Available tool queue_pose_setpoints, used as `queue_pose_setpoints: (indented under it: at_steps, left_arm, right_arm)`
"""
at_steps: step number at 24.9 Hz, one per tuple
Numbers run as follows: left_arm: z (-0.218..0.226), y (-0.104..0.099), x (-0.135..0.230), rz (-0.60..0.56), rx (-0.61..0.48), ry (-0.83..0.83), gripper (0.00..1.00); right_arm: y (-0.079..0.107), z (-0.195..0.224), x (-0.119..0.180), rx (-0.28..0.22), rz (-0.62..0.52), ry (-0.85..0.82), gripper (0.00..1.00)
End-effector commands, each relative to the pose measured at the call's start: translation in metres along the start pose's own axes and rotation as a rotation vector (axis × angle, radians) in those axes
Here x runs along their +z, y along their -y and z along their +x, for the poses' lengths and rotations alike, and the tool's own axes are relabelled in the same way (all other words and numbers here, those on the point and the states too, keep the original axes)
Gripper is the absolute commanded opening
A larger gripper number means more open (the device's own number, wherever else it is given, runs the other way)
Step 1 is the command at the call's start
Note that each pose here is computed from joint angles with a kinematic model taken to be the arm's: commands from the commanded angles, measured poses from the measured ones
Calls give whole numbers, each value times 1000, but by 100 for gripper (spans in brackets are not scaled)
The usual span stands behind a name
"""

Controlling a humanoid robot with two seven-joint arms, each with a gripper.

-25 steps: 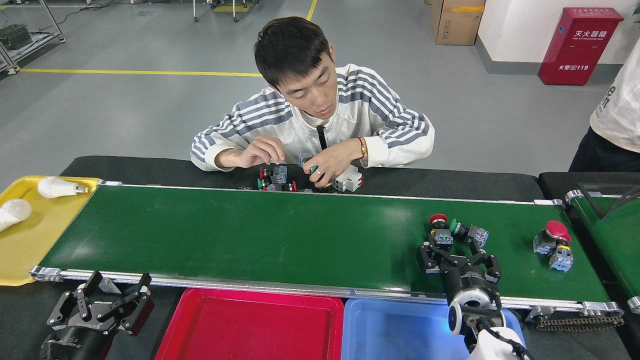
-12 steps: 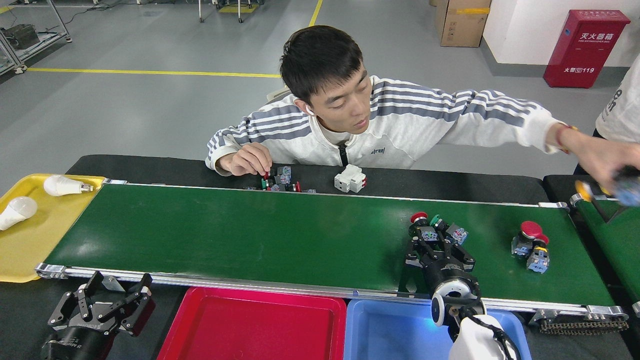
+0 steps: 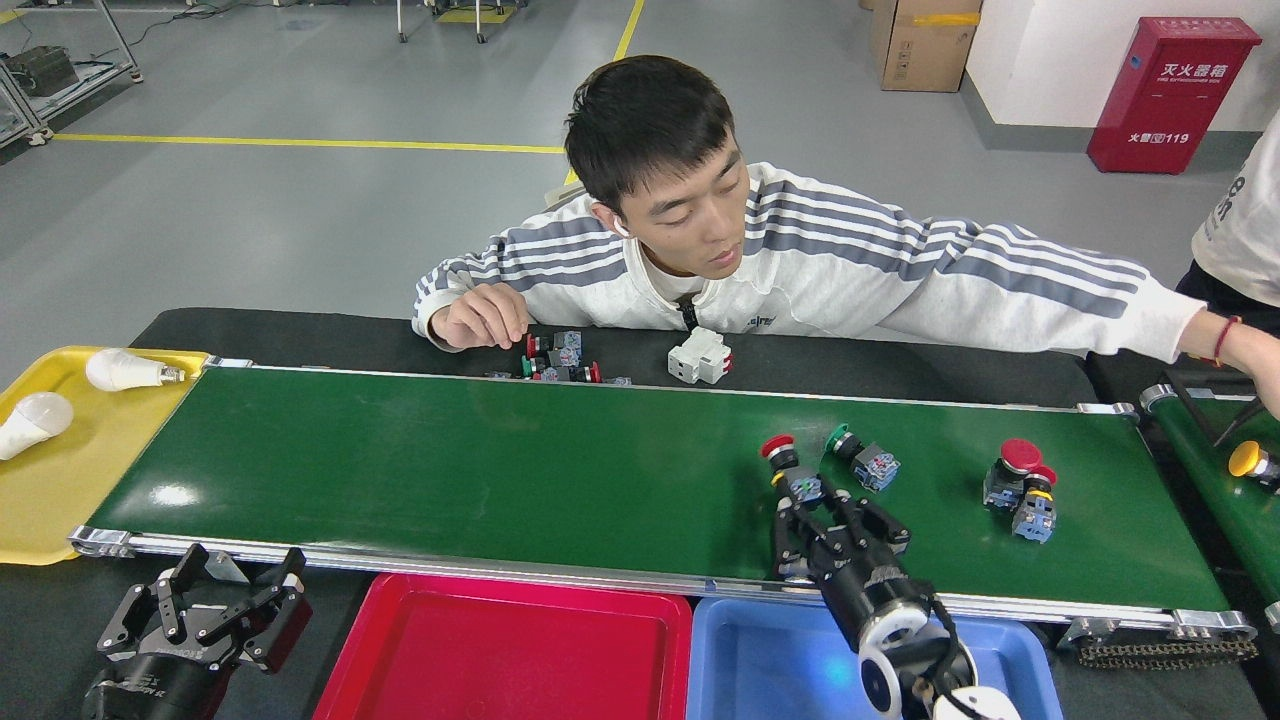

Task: Pick switch part from conveyor to tray

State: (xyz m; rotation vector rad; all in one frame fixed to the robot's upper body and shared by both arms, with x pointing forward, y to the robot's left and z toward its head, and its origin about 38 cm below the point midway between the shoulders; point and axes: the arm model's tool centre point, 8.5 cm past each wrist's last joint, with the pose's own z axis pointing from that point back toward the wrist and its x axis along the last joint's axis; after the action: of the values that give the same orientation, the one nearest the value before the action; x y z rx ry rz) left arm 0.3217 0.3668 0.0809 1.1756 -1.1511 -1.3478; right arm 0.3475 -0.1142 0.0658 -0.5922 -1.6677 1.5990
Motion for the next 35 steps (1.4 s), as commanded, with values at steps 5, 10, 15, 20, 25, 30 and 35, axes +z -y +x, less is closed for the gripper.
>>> queue_pose_setpoints:
  at_steps: [5,10,15,20,25,30,35]
  left_arm:
    - [-3,-10,-3,27,-13,3,100]
    - [-3,-9,-3,22,-14,3,100]
    - [-4,-12,-4,32,-14,4,100]
    - [-3,-12,-4,30,-13,5,100]
    - [-4,-15,-7,37,-14,6,100]
    - [-15,-21,-7,34,-55,9,100]
    - [-14,-20,-7,32,-54,10,100]
  right_arm:
    - [-2,63,-9,46,-11,383,100]
    - [9,29,-2,5,-60,201,100]
    - [-10,-57,83,-166,-117,-524,100]
    - [-16,-88,134,-137,-153,-748,100]
    - [7,-109,112,-90,-161,-802,100]
    - [16,-120,56,-8,-81,-694,100]
    - [12,-114,20,6,-35,-620,100]
